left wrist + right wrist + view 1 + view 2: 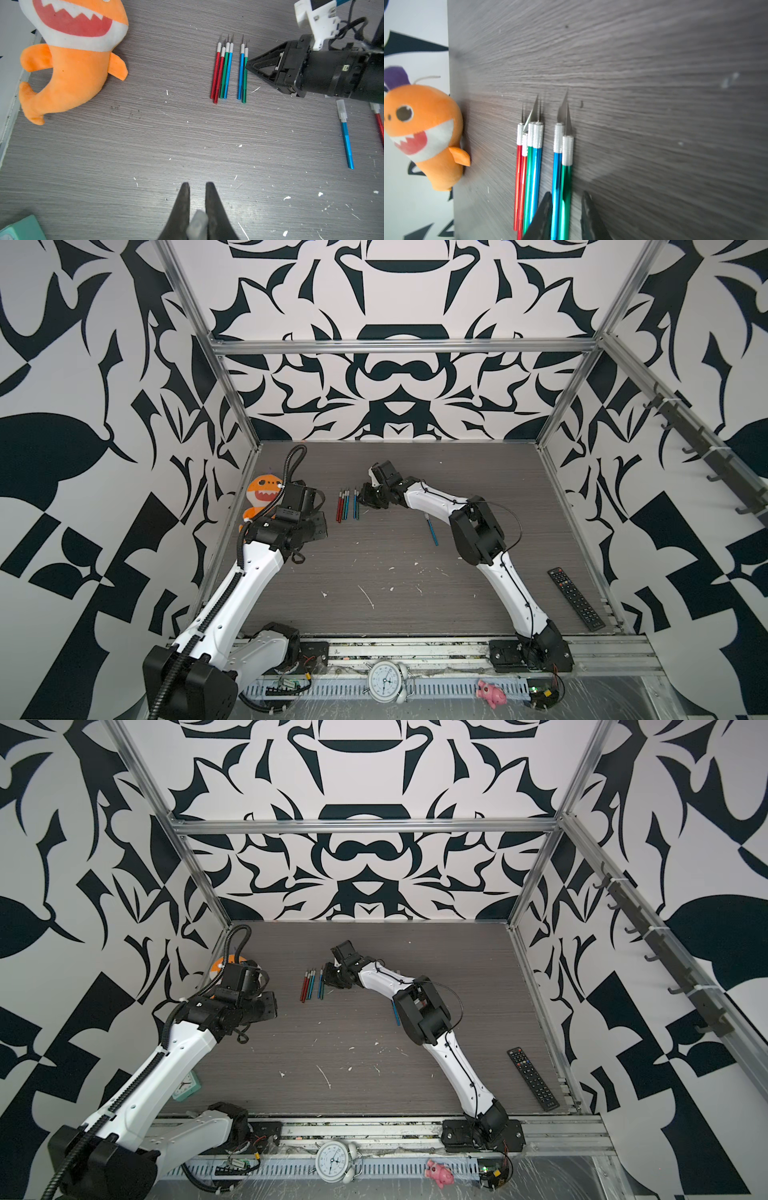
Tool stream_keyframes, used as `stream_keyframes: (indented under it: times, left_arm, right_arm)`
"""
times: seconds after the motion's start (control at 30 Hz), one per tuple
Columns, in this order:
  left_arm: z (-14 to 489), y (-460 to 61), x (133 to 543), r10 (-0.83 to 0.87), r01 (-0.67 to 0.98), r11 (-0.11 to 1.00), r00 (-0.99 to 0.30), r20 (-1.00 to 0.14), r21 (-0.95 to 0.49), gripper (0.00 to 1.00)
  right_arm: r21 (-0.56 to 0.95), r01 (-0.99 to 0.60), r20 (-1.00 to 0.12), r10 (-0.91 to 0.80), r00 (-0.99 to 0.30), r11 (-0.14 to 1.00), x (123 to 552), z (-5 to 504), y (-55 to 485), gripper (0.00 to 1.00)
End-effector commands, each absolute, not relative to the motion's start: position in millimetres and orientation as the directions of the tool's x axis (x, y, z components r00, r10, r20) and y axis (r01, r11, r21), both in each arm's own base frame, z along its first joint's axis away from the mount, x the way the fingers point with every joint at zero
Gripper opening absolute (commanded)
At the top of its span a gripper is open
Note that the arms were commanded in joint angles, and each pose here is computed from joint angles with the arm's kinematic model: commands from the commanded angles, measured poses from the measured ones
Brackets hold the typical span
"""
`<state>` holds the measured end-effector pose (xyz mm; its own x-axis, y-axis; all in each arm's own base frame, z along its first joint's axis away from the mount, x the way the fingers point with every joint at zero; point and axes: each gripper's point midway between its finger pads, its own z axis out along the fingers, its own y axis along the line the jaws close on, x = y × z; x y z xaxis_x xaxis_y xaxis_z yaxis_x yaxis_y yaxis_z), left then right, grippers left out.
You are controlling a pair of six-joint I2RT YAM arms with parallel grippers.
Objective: Remove protective caps from carving knives
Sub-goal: Place the carving knife at the center of the board.
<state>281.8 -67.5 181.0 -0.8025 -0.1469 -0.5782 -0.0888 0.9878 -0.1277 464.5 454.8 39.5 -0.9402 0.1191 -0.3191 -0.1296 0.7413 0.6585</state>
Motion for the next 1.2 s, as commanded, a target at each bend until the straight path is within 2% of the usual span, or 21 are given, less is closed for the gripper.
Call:
stream_keyframes:
  times: [0.0,0.1,0.23,0.43,0.57,0.8,0.97,1.17]
  left_arm:
    - [181,-69,280,-0.135,-0.077,0.989,-0.815,-0.564,-0.124,0.0]
    - [181,-70,280,-0.132,-0.074,0.989,-0.818,-0.561,-0.125,0.0]
    - [183,-76,281,-0.133,-0.058,0.987,-0.82,-0.557,-0.15,0.0]
    - [183,-99,284,-0.16,-0.031,0.966,-0.85,-0.502,-0.255,0.0]
    - [183,-117,291,-0.175,-0.038,0.956,-0.867,-0.467,-0.289,0.0]
    - [168,-182,318,-0.157,-0.018,0.939,-0.911,-0.382,-0.343,0.0]
    - [139,-233,350,-0.121,0.001,0.932,-0.942,-0.312,-0.363,0.0]
    - [94,-280,386,-0.064,0.025,0.935,-0.969,-0.238,-0.354,0.0]
  right_arm:
    - [0.627,-0.118,-0.306,0.105,-0.946,0.77,458,49,446,0.31]
    - [0.629,-0.128,-0.326,0.111,-0.939,0.767,464,67,439,0.33]
    - [0.642,-0.19,-0.405,0.119,-0.906,0.743,470,127,426,0.4]
    - [0.585,-0.316,-0.551,0.08,-0.831,0.747,448,206,398,0.52]
    - [0.545,-0.319,-0.6,0.095,-0.795,0.775,425,227,362,0.57]
    - [0.478,-0.238,-0.622,0.134,-0.771,0.846,381,211,286,0.61]
    - [0.431,-0.154,-0.577,0.14,-0.805,0.889,349,164,239,0.62]
    - [0.4,-0.12,-0.56,0.139,-0.817,0.908,319,138,209,0.62]
